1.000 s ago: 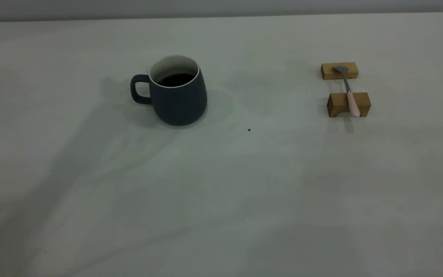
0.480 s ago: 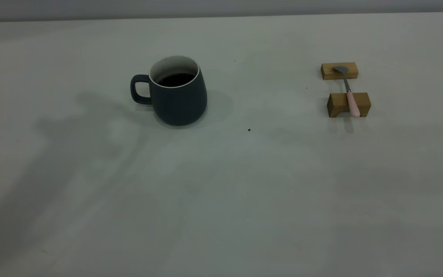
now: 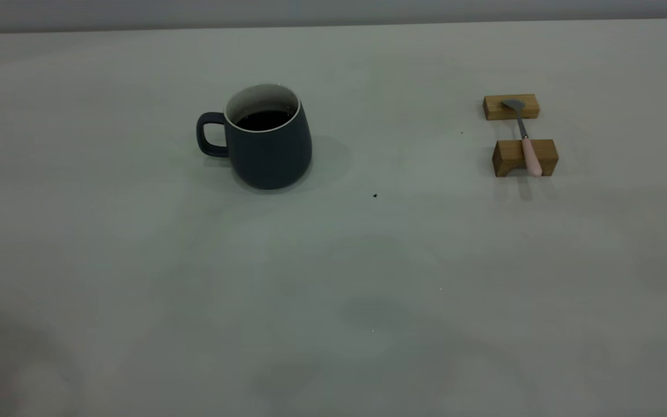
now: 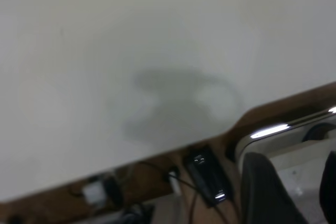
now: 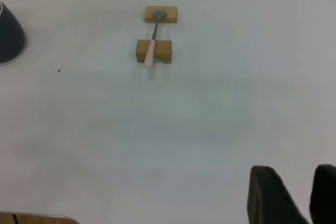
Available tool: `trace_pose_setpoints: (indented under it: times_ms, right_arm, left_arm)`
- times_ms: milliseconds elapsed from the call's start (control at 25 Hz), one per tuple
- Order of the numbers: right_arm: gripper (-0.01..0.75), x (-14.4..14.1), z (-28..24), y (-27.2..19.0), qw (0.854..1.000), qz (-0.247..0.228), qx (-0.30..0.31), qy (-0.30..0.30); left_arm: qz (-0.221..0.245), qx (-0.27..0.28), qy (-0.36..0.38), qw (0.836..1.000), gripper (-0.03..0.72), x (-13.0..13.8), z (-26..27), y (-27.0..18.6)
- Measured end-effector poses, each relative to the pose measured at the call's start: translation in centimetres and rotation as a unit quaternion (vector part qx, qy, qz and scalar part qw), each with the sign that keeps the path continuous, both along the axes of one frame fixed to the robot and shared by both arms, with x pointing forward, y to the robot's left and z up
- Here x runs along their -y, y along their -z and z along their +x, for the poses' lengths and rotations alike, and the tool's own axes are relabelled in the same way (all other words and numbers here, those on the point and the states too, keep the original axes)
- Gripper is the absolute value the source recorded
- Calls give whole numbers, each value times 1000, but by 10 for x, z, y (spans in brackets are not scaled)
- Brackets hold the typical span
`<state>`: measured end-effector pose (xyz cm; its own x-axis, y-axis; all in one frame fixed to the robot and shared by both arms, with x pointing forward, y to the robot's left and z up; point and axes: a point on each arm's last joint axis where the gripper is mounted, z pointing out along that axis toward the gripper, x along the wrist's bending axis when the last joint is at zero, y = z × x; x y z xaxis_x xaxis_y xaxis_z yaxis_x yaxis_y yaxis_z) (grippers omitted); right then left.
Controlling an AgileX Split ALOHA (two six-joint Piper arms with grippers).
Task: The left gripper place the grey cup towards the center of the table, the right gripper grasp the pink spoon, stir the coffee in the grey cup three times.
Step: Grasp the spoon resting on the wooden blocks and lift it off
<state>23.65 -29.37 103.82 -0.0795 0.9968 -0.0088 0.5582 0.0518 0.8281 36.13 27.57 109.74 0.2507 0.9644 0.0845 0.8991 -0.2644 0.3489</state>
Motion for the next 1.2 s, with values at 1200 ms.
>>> trace_pose_setpoints:
  times_ms: [1200]
  right_arm:
    - [238, 0, 0, 0, 1000, 0, 0, 0]
  left_arm:
    - [-56, 258, -126, 956, 337, -29, -139, 65]
